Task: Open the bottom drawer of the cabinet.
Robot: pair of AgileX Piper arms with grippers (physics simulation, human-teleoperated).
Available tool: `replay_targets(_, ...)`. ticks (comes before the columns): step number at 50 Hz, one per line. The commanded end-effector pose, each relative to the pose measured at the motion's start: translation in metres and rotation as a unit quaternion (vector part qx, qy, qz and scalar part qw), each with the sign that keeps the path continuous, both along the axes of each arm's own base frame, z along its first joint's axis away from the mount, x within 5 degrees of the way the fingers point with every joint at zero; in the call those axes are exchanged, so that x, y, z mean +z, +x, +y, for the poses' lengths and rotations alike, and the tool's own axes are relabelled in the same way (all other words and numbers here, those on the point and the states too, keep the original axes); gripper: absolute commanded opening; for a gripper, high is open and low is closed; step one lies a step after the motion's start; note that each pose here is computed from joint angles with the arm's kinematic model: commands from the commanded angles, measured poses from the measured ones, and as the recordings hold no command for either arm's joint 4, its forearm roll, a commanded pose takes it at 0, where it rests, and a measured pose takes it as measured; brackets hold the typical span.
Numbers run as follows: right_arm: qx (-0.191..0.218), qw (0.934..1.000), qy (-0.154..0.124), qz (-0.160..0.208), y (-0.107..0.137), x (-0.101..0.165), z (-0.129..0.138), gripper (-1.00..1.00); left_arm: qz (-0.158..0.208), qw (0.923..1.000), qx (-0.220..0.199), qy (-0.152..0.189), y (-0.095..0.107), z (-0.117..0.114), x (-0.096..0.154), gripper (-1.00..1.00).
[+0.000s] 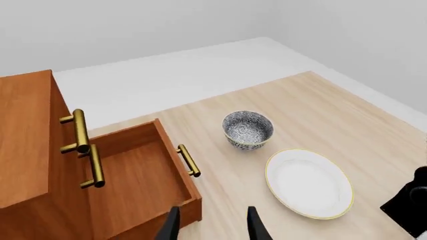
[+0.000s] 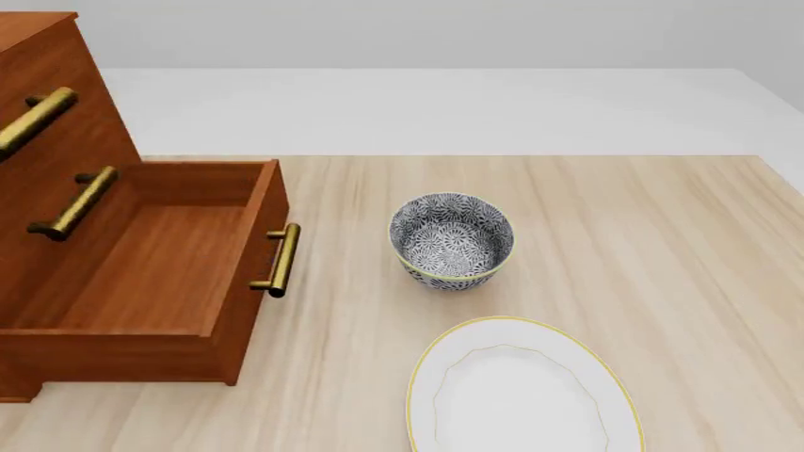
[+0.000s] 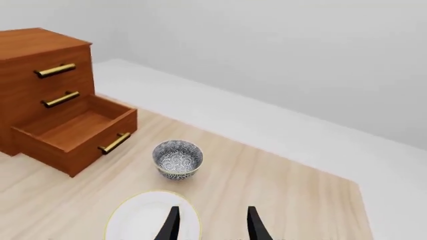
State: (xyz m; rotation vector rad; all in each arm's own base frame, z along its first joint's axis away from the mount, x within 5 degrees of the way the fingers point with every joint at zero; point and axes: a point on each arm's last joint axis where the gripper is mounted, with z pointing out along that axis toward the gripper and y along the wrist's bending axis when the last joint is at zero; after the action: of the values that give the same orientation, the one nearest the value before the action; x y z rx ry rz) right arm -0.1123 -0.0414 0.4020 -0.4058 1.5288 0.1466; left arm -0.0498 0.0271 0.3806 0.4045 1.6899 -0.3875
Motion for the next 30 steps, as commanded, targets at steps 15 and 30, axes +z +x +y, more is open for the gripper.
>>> replay_targets(15, 0.014, 0.9997, 0.0, 0.021, 0.006, -0.005, -0.001, 1.0, 0.016, 0.9996, 0.023, -0.005, -0.027, 0.011, -0.007, 1.0)
replay_targets(30, 0.009, 0.999, 0.001, 0.044, 0.015, -0.012, 0.003, 1.0, 0.018, 0.9992, 0.032, -0.014, -0.029, 0.01, -0.006, 1.0)
